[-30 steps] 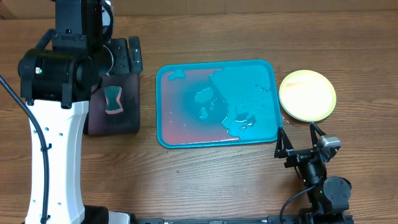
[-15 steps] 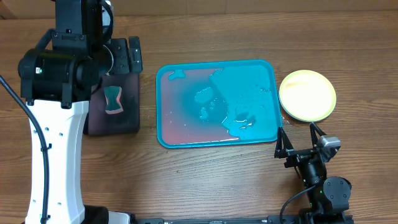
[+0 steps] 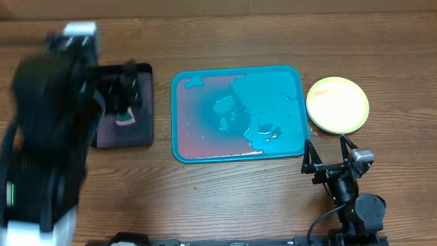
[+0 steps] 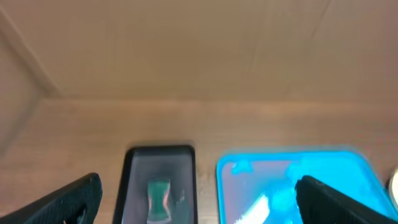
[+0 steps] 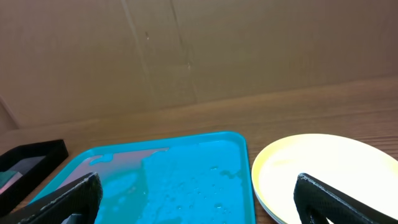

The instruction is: Clean dirty plates on tray and stack at the side

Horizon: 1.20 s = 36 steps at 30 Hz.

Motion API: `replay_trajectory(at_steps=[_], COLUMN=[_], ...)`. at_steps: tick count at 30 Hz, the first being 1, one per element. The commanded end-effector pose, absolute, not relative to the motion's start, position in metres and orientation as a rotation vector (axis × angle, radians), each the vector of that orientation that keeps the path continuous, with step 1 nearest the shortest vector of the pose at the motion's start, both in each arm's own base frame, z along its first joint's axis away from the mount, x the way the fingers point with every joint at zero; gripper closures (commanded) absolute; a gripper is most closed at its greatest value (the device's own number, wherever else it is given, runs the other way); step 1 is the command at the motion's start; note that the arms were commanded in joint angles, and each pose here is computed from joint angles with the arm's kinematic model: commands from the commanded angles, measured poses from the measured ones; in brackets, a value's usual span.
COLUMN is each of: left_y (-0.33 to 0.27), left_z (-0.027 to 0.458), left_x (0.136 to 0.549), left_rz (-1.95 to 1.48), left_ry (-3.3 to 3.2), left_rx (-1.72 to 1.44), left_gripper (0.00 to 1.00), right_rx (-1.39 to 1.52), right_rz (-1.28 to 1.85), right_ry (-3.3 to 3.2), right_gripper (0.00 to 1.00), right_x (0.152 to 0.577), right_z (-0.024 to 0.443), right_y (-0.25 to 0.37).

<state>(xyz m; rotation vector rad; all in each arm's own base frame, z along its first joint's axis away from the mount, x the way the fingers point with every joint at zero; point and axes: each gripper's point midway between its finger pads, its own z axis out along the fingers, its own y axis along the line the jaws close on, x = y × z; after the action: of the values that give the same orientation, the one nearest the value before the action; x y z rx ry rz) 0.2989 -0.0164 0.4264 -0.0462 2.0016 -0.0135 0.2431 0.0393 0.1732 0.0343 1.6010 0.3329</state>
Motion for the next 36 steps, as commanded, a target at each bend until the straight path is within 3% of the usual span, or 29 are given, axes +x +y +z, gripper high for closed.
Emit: replay_trajectory(at_steps=[1, 9, 19, 36], left_y=[-0.015, -0.003, -0.005, -0.004], left_z=[0.395, 0.318, 0.232, 0.156], left_x=[0.266, 0.230, 0.236, 0.246], left_rz=[-0.001, 0.001, -0.021, 0.020], left_ry=[1.944, 1.786, 1.609, 1.646], left_rx=[0.026, -0.010, -0.011, 0.041], left_gripper=[0.00, 0.00, 0.00, 0.00], right_rx=[0.026, 0.026, 0.026, 0.026], right_rz=[0.324, 0.324, 0.324, 0.324], right_ry=[1.596, 1.596, 1.596, 1.596], right_gripper=[0.00, 0.00, 0.00, 0.00], right_x=[0.243, 0.243, 0.243, 0.243], right_z=[0.172, 0.172, 0.172, 0.172], right_y=[0.040, 0.040, 0.040, 0.040])
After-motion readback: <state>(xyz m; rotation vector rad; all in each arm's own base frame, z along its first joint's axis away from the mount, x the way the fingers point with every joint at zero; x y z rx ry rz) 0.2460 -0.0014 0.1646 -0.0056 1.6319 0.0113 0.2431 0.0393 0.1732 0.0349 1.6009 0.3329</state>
